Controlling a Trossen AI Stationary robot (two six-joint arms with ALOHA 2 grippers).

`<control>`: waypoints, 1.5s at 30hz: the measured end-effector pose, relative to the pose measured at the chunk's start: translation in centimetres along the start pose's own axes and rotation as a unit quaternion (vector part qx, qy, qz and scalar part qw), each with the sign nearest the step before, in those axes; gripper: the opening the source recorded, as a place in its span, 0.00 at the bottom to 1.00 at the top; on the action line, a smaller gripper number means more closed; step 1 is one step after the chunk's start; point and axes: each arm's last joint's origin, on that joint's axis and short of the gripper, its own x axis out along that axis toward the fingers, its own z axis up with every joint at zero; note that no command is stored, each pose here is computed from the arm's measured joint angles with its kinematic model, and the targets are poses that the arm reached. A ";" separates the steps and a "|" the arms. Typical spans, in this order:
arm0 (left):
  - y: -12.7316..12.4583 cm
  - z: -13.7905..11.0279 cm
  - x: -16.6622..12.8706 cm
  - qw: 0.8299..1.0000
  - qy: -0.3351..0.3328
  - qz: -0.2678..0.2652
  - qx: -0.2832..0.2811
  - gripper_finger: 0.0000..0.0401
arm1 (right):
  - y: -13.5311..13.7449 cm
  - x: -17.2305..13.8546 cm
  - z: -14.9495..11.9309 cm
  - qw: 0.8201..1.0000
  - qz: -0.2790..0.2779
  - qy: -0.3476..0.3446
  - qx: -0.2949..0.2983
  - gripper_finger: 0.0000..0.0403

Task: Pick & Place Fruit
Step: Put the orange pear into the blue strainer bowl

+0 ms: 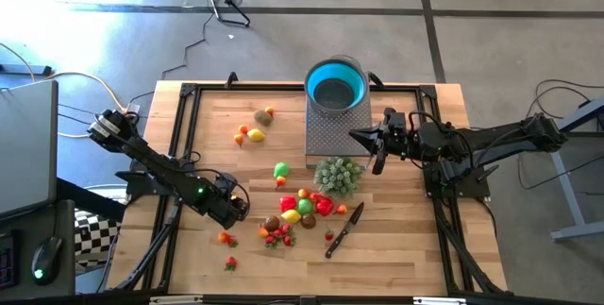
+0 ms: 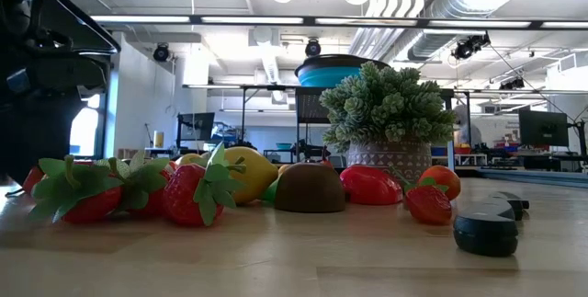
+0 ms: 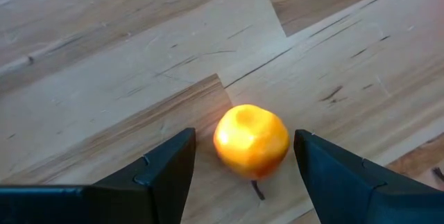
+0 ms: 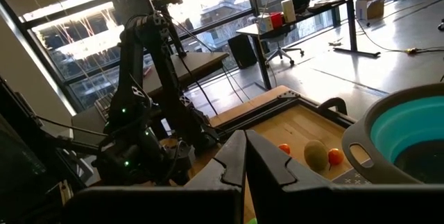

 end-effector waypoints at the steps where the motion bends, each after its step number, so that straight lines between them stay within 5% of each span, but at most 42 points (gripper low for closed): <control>1: 0.0 0.0 0.0 1.000 0.000 0.000 -0.001 0.60 | 0.0 0.0 0.0 1.000 0.000 0.000 0.000 0.00; 19: 0.0 0.0 0.0 1.000 0.001 0.001 -0.015 0.38 | 0.0 0.0 0.0 1.000 0.000 0.000 -0.001 0.00; 45: -1.3 0.2 -1.2 1.000 0.008 -0.007 0.001 0.37 | 0.0 0.0 0.0 1.000 0.000 0.000 0.000 0.00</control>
